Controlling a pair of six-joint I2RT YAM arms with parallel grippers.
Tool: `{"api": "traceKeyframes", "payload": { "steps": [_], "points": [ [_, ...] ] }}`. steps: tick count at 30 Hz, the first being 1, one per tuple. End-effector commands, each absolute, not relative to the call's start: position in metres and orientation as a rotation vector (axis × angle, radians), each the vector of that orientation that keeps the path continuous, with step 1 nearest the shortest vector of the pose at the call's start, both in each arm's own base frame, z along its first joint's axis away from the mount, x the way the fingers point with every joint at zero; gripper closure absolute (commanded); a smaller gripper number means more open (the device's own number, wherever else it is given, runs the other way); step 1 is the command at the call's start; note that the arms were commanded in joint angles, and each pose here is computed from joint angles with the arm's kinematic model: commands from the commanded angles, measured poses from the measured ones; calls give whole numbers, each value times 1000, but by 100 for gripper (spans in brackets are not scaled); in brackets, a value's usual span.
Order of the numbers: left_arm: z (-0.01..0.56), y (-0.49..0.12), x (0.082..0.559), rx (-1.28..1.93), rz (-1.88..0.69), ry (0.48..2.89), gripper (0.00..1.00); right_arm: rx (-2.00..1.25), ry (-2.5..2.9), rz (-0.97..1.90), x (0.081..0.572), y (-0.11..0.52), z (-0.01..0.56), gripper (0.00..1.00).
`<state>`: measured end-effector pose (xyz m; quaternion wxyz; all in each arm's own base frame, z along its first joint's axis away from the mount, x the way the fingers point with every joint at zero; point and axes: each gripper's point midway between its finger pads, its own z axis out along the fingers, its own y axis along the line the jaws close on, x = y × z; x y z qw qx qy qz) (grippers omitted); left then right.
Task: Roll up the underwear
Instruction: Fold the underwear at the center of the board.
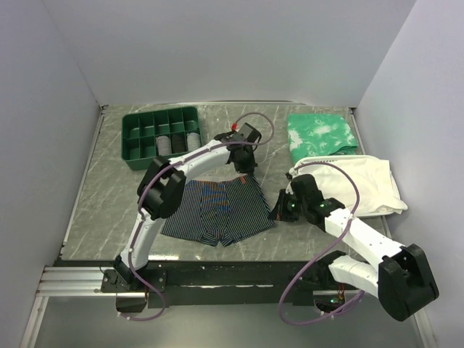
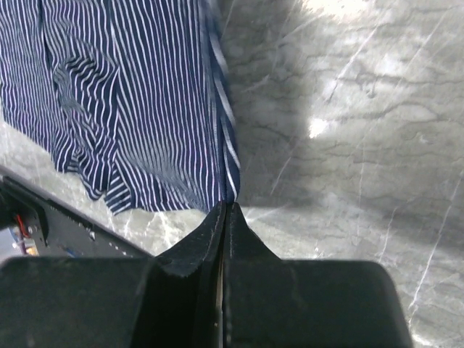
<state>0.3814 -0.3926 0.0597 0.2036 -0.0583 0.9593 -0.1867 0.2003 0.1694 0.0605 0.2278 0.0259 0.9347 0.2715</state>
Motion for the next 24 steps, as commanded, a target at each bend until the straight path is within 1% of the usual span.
{"api": "traceKeyframes", "payload": {
  "steps": [1,6,11,15,20,24],
  "points": [
    [120,-396,394,-201,-686,2542,99,8,2526,796,205,176,82,100],
    [128,-392,396,-203,-704,2520,99,-18,2515,845,204,183,92,100],
    [133,-382,395,-220,-720,2494,99,-100,2464,920,203,203,122,100],
    [149,-372,396,-223,-733,2460,99,-151,2453,951,201,219,137,100],
    [158,-349,399,-254,-733,2425,99,-213,2437,1002,196,243,157,100],
    [169,-327,396,-277,-746,2397,99,-252,2459,1025,191,264,162,100]
  ]
}}
